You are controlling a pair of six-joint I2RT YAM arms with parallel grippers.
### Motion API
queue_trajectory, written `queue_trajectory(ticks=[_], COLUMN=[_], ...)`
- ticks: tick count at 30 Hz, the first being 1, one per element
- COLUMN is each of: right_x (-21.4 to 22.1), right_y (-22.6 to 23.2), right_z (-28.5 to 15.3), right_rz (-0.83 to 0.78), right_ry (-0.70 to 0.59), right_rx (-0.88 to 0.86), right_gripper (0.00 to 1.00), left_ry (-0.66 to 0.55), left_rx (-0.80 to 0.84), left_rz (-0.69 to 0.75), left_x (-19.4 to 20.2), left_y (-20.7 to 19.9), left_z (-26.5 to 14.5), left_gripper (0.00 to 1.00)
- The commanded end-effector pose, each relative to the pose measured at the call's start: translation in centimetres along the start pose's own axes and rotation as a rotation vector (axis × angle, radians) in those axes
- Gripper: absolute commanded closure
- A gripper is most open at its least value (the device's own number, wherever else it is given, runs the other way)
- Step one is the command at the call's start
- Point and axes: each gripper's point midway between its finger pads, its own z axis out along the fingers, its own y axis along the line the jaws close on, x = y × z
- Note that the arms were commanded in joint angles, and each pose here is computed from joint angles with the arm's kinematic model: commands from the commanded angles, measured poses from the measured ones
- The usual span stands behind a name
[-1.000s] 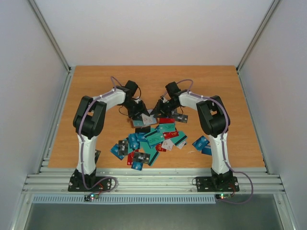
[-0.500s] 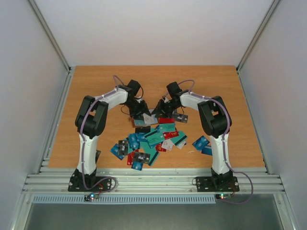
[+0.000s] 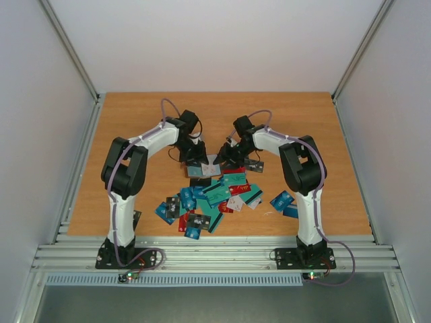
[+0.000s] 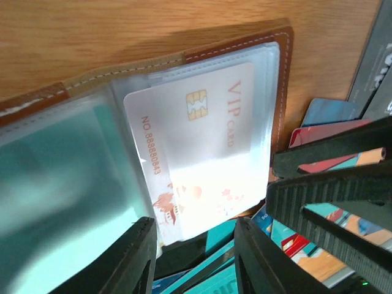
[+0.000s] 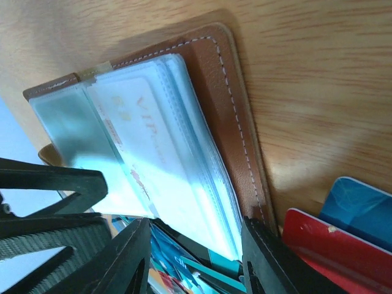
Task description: Put the credit cards into the card holder
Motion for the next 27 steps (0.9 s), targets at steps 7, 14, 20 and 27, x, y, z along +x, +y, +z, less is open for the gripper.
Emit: queue_trajectory(ticks=[7,14,20,27], right_x=[1.1,1.0,0.7,0.5], right_y=[2.9,3.2,3.2,2.7], right_z=[-2.2,-2.3,-1.9,-1.2], right_rz=[-0.145,-0.158,-0.156,-0.146], right_ry=[-0.011,-0.015,-0.006,0.011], right_rx=[-0.050,-0.055,-0.059,-0.062], right_gripper=[0.58,0.58,0.58,0.58], left_ry=[-0.049,-0.027,-0.009,0.015], left_rx=[-0.089,-0.116,-0.126,-0.121], left_rz=[0.124,0.135,0.143,0.146], left_x=[0.4,-0.1,-0.7,-0.9], left_y=[0.9,1.8,2.3,2.5], left_z=[-2.1,-0.6,0.5,1.6], left_gripper=[0.74,0.86,0.99,1.00])
